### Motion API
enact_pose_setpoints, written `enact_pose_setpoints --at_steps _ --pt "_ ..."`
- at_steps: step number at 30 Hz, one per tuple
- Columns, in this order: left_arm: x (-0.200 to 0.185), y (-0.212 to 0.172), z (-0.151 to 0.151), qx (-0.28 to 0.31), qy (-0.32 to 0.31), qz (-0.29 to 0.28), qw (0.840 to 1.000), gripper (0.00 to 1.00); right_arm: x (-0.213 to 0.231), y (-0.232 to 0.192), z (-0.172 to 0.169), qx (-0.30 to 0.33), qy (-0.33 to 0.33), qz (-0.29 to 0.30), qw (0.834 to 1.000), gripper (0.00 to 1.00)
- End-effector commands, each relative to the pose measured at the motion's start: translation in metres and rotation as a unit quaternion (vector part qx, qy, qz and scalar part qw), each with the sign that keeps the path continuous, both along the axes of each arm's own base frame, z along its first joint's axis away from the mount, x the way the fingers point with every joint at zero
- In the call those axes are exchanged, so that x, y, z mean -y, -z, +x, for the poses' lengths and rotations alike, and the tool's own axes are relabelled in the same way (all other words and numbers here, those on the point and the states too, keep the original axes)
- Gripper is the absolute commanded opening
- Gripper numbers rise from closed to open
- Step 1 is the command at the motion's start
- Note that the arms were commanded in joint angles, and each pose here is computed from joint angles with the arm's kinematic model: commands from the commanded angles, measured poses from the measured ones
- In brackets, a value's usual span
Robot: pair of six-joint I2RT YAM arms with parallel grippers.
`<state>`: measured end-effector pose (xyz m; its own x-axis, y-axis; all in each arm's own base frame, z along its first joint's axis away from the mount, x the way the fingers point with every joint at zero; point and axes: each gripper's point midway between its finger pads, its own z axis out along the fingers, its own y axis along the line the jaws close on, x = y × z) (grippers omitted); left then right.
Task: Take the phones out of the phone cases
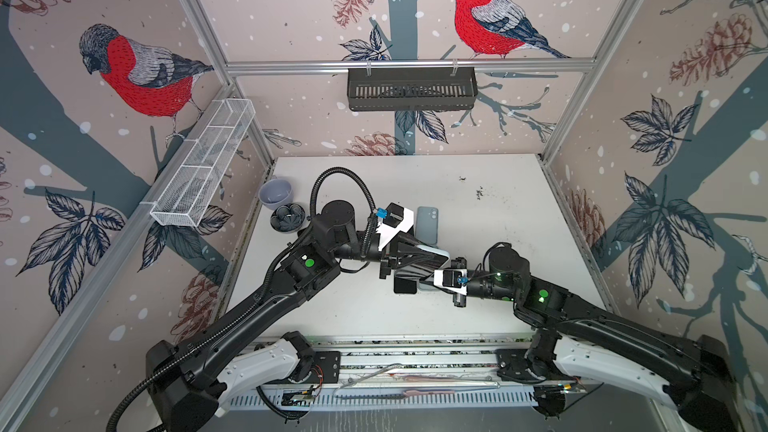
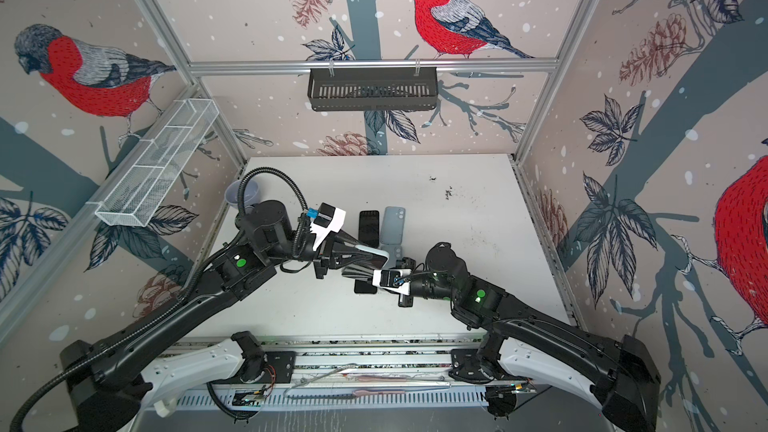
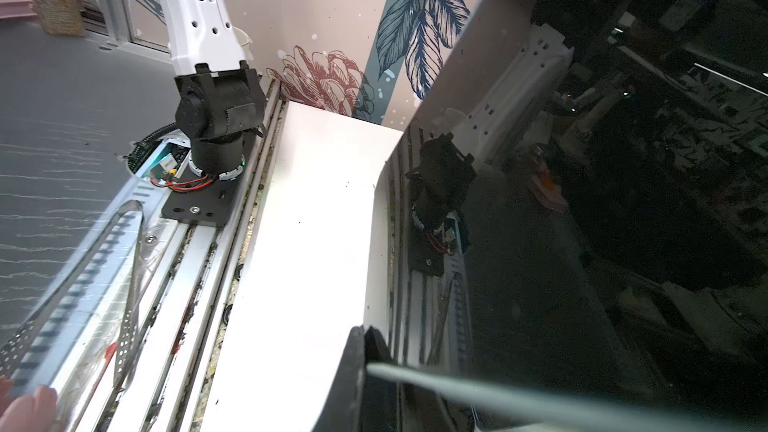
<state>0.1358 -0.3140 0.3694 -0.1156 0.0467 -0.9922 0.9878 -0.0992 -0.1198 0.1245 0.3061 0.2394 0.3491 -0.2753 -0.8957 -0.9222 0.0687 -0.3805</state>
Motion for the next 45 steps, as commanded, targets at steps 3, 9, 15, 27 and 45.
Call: enact_pose_setpoints --at_steps 3,9,15,27,45 --pt "0.008 -0.008 0.021 -0.057 -0.038 -0.016 0.998 0.00 -0.006 -0.032 0.010 0.138 0.006 0.032 0.990 0.11" --pt "0.014 -0.003 0.028 -0.069 -0.040 -0.016 0.997 0.00 -0.006 -0.036 0.017 0.150 0.030 0.034 0.988 0.15" --pt "0.016 0.000 0.030 -0.078 -0.035 -0.017 0.996 0.00 -0.001 -0.043 0.025 0.164 0.063 0.054 0.983 0.19" --pt "-0.015 -0.015 0.041 -0.087 -0.085 -0.056 0.991 0.00 0.017 -0.057 0.033 0.146 0.111 0.094 0.979 0.57" --pt "-0.082 -0.032 0.086 -0.317 -0.246 -0.239 0.884 0.00 0.061 -0.088 0.084 -0.244 0.247 0.279 0.895 0.84"
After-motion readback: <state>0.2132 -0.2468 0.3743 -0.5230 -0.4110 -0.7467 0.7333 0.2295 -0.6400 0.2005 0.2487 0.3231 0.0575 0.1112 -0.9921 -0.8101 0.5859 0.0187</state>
